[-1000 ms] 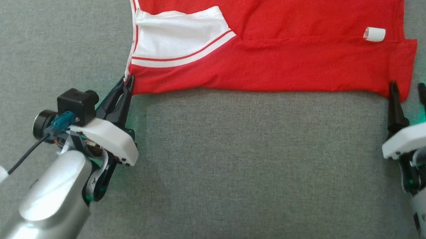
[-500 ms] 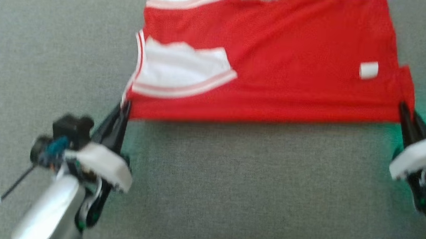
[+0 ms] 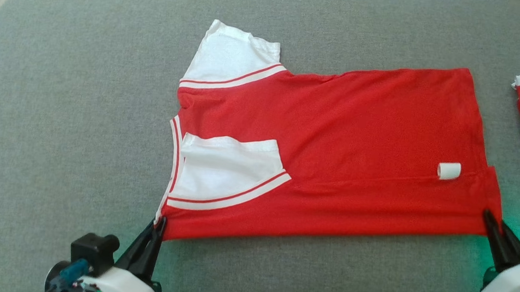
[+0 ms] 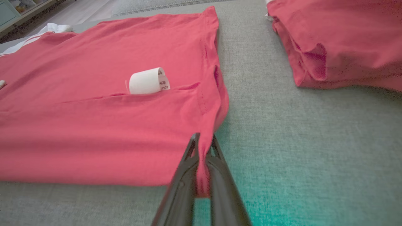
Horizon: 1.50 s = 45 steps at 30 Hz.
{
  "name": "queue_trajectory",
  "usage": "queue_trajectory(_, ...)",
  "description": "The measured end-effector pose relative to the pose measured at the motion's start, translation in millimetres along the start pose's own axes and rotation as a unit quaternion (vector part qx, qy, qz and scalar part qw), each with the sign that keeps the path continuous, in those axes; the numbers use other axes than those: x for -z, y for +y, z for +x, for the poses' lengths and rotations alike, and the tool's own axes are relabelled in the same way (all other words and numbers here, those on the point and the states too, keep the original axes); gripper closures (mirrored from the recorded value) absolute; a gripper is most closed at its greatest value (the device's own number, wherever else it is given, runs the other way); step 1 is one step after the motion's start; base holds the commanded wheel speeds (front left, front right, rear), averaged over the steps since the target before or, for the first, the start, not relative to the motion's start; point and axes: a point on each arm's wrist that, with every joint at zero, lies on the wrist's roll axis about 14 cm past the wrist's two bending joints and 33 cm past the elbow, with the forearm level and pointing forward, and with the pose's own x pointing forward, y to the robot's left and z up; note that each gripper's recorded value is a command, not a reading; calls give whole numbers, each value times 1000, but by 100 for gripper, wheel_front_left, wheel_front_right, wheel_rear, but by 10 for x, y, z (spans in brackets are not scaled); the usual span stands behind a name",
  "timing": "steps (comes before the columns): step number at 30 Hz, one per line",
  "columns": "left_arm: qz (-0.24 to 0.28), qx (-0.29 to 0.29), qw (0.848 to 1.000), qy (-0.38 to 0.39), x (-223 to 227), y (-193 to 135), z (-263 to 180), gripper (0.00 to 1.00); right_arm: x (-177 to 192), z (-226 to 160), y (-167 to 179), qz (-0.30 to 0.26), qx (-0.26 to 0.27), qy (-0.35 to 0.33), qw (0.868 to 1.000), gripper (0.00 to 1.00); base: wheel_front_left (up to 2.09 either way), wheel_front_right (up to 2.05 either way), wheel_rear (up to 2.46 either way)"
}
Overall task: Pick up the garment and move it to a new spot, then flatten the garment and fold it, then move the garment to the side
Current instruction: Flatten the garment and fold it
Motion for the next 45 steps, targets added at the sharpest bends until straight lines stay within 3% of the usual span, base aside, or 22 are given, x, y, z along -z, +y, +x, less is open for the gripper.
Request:
queue_trajectory(2, -3, 2, 1000, 3, 23, -16, -17, 100, 42, -48, 8, 6, 0, 2, 1000, 95, 0, 0, 0)
queue_trajectory(4, -2, 5, 1000, 10, 36, -26, -12, 100, 14, -57, -22, 11, 5, -4, 1000, 0, 0, 0, 0)
queue_trajectory(5, -2, 8, 1000, 14, 43, -36, -4, 13, -10, -56, -44, 13, 9, -8, 1000, 0, 0, 0, 0)
queue_trajectory(6, -1, 10, 1000, 16, 41, -43, 5, 0, -40, -50, -64, 13, 12, -13, 1000, 0, 0, 0, 0)
queue_trajectory(8, 6, 15, 1000, 7, -42, -53, 42, 0, -124, -31, -102, 12, 17, -26, 999, 0, 0, 0, 0)
queue_trajectory(15, 122, 80, 986, -77, -1231, -135, 622, 0, -393, 134, -130, -12, 16, -62, 998, 0, 0, 0, 0)
queue_trajectory(20, 173, 106, 978, -47, -1709, -138, 1148, 0, -510, 334, -18, -22, 1, -68, 997, 0, 0, 0, 0)
queue_trajectory(29, 178, 101, 974, 95, -1679, -56, 1947, 0, -488, 418, -38, -23, 7, -60, 998, 0, 0, 0, 0)
queue_trajectory(40, 186, 53, 962, 190, -1332, 333, 2468, 0, -306, 363, -282, -23, 44, -37, 998, 0, 0, 0, 0)
queue_trajectory(45, 178, 60, 962, 195, -1290, 311, 2589, 0, -249, 404, -321, -19, 51, -32, 998, 0, 0, 0, 0)
